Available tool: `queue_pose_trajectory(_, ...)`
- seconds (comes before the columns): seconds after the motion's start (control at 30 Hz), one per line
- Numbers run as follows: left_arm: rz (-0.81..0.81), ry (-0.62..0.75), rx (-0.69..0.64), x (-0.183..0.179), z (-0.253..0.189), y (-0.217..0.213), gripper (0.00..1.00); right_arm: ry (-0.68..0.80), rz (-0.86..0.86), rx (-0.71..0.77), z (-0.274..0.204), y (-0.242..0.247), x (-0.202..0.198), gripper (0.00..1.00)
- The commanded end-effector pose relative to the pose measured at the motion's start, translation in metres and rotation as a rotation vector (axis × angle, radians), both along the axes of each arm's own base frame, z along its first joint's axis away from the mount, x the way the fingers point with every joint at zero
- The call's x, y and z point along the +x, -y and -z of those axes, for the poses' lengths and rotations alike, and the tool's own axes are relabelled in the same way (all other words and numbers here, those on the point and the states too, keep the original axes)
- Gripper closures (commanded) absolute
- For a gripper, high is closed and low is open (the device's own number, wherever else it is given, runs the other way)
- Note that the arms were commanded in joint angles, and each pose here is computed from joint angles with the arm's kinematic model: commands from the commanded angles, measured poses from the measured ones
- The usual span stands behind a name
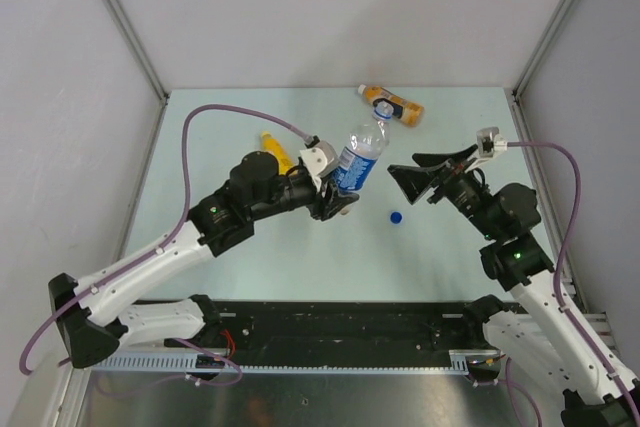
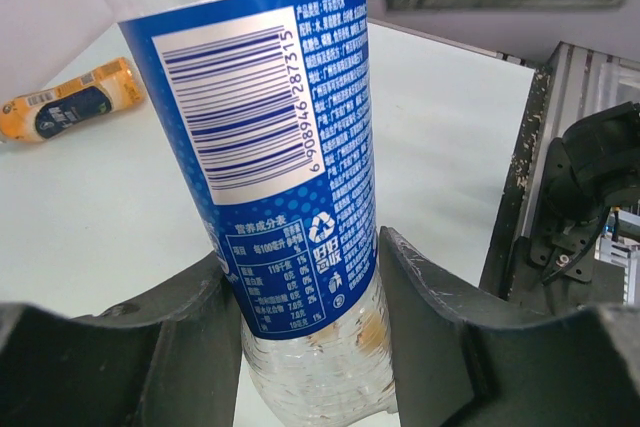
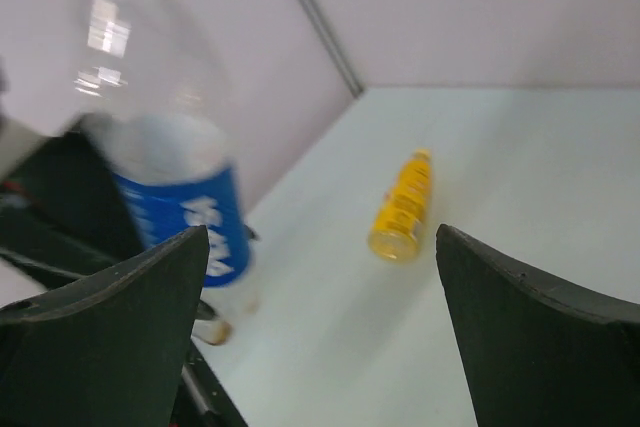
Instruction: Unscrew the bottle caps
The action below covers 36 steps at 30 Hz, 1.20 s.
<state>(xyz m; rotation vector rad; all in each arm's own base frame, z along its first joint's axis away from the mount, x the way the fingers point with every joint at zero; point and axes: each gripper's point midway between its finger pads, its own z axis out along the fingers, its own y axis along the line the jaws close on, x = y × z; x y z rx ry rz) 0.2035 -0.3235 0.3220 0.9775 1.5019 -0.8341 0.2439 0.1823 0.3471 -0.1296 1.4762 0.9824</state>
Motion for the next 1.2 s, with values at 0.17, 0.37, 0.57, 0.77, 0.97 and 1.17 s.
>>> queue_pose_trajectory(0.17, 0.079, 0.015, 0.012, -0.013, 0.003, 0.018, 1.0, 0.272, -0.241, 0.186, -0.103, -0.016, -0.053, 0.01)
queue_pose_trajectory(0.37, 0.128, 0.012, 0.023, -0.024, 0.008, 0.026, 1.0, 0.281, -0.217, 0.224, -0.113, -0.014, -0.047, 0.01)
queue_pose_trajectory(0.57, 0.195, 0.02, 0.03, -0.038, 0.01, 0.032, 1.0, 0.27, -0.18, 0.261, -0.122, -0.01, -0.039, 0.04)
queue_pose_trajectory(0.77, 0.229, 0.015, 0.042, -0.046, 0.014, 0.037, 1.0, 0.259, -0.179, 0.269, -0.126, -0.011, -0.036, 0.21)
queue_pose_trajectory(0.97, 0.239, 0.019, 0.057, -0.049, 0.019, 0.04, 1.0, 0.237, -0.171, 0.272, -0.123, -0.011, -0.032, 0.62)
queue_pose_trajectory(1.17, 0.22, 0.029, 0.059, -0.046, 0.018, 0.039, 0.96, 0.238, -0.158, 0.246, -0.119, -0.011, -0.031, 0.98)
